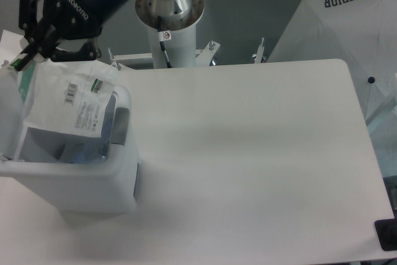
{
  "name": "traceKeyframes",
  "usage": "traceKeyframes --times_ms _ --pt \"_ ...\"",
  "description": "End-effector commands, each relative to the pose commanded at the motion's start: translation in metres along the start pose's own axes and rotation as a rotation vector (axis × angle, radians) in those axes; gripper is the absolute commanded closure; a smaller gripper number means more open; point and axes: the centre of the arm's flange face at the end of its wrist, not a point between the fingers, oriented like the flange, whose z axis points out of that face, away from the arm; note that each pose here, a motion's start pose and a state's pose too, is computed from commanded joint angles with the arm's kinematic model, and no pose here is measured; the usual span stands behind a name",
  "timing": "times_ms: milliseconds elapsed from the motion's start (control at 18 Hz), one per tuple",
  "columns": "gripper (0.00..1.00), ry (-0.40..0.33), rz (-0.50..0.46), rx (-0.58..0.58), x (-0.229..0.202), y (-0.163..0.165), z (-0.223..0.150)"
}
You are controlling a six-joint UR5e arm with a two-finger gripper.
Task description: Place the trash in the trash can
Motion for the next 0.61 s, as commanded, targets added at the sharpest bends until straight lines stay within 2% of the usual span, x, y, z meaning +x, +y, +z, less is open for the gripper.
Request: traceKeyframes --times_ms 56,111,278,611 --pt "0.48 0.001 0.011 0.002 -0.002 0.002 0.005" --pt "0.38 0.001 0.012 0.002 -0.007 0.005 0.008" --pt "0.18 0.003 0.006 -0.001 -0.01 0.009 0.01" --pt "0.06 -0.018 -0.006 0.009 -0.036 0.009 0.005"
